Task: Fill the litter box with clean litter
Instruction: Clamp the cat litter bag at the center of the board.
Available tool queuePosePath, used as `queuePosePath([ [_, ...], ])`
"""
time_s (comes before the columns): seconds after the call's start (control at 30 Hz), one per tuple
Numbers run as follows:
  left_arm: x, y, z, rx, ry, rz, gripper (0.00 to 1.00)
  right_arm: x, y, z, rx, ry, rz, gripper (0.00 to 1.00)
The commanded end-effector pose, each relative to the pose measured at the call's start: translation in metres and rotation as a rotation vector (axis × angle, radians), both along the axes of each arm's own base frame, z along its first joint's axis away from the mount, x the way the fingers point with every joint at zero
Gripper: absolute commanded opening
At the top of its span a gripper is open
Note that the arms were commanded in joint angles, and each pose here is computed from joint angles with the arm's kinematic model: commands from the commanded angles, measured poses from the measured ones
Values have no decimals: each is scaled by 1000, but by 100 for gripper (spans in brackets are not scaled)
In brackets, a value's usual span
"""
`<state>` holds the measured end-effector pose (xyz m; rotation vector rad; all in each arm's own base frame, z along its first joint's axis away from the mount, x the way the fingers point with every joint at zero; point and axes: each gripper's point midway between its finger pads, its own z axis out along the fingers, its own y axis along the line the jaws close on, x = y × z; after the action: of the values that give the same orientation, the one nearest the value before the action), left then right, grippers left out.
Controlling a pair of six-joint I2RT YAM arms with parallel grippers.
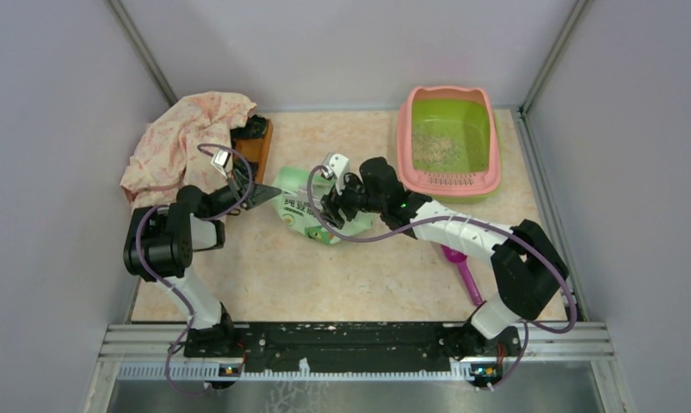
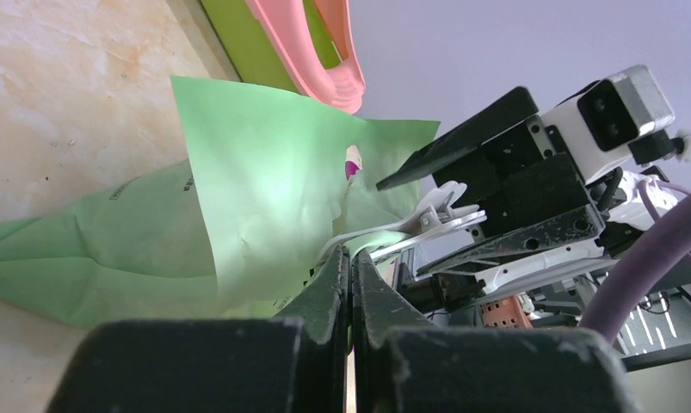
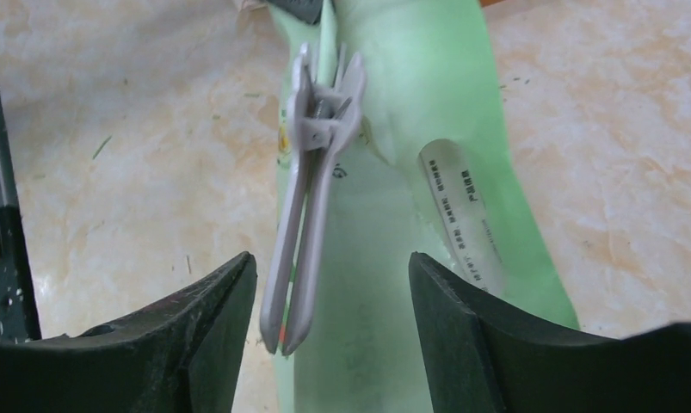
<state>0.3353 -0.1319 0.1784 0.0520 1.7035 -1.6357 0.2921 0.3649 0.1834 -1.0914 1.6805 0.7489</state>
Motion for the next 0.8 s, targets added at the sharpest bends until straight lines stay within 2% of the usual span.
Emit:
queuePosePath([
  [0.0,0,6,50,11,-292,40,3,-11,10,23,19,-35,102,62],
  [0.07,-1,5,54,8,-297,38,3,-13,8,21,17,-31,102,51],
  [0.2,-3,5,57,3,-297,42,3,-13,4,20,21,-38,81,11],
  [0.27,-4,5,57,2,-294,41,3,-13,1,19,16,-39,71,0],
  [0.53,-12,3,65,-16,-286,40,3,3,-14,39,34,-103,-8,0],
  [0.77,-39,-23,62,-36,-249,-39,1,24,-39,64,90,-48,4,0],
])
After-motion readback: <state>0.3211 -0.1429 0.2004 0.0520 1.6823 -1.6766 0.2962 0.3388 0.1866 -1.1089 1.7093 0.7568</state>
